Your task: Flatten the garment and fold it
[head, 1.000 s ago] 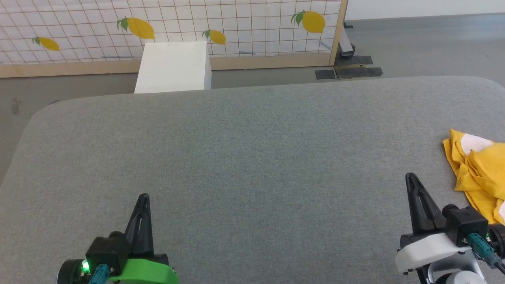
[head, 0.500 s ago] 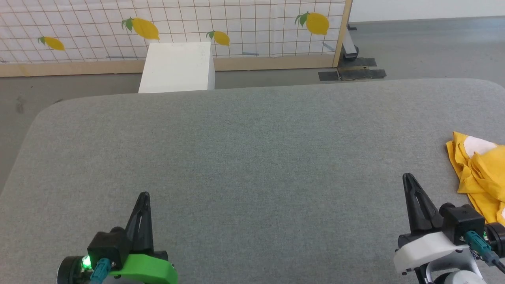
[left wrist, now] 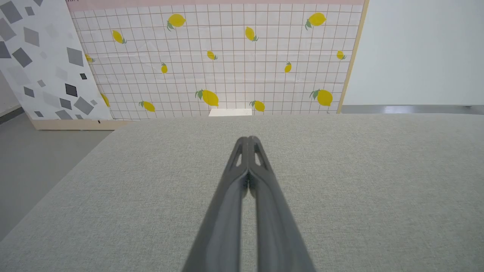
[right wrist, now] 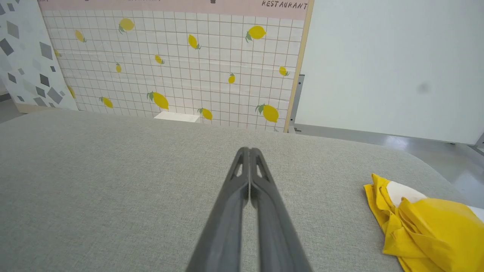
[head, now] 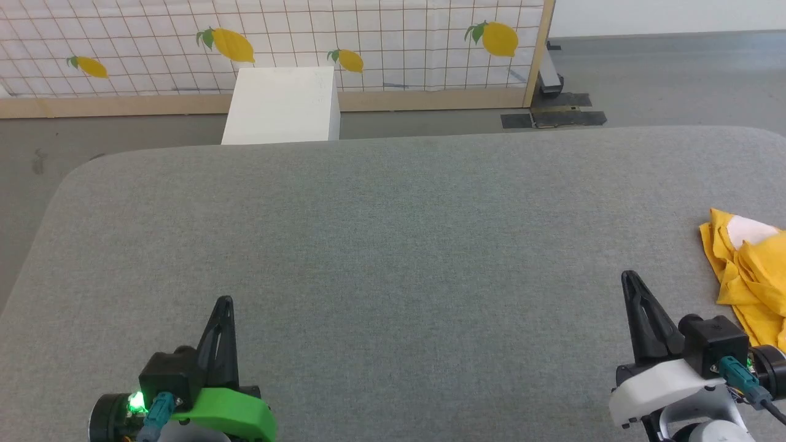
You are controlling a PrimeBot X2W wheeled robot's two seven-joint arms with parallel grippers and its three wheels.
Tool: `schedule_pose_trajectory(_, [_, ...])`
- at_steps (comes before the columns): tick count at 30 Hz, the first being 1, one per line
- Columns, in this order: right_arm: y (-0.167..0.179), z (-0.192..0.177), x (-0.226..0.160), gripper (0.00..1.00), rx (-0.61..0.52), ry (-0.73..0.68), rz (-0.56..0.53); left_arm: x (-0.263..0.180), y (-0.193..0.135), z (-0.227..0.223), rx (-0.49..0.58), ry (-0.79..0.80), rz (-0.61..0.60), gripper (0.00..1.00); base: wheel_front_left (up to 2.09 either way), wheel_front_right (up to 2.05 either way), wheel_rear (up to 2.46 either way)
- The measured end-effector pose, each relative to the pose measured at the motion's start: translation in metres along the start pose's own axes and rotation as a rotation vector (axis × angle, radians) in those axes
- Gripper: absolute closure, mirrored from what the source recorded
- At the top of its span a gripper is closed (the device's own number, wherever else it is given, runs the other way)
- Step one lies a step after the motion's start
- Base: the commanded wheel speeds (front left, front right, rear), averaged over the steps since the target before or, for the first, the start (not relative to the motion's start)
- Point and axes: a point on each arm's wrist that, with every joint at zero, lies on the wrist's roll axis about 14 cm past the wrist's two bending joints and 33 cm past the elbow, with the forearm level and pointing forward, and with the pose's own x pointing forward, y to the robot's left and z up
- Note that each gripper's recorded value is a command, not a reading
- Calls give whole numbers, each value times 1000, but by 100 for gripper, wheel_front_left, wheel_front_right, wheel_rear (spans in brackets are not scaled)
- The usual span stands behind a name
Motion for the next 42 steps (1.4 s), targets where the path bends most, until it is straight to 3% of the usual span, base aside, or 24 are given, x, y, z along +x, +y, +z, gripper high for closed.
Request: schedule_pose_trajectory(42, [20, 2, 7, 100, 8, 36, 61, 3, 13, -3, 45, 57, 40, 100, 0, 0, 0])
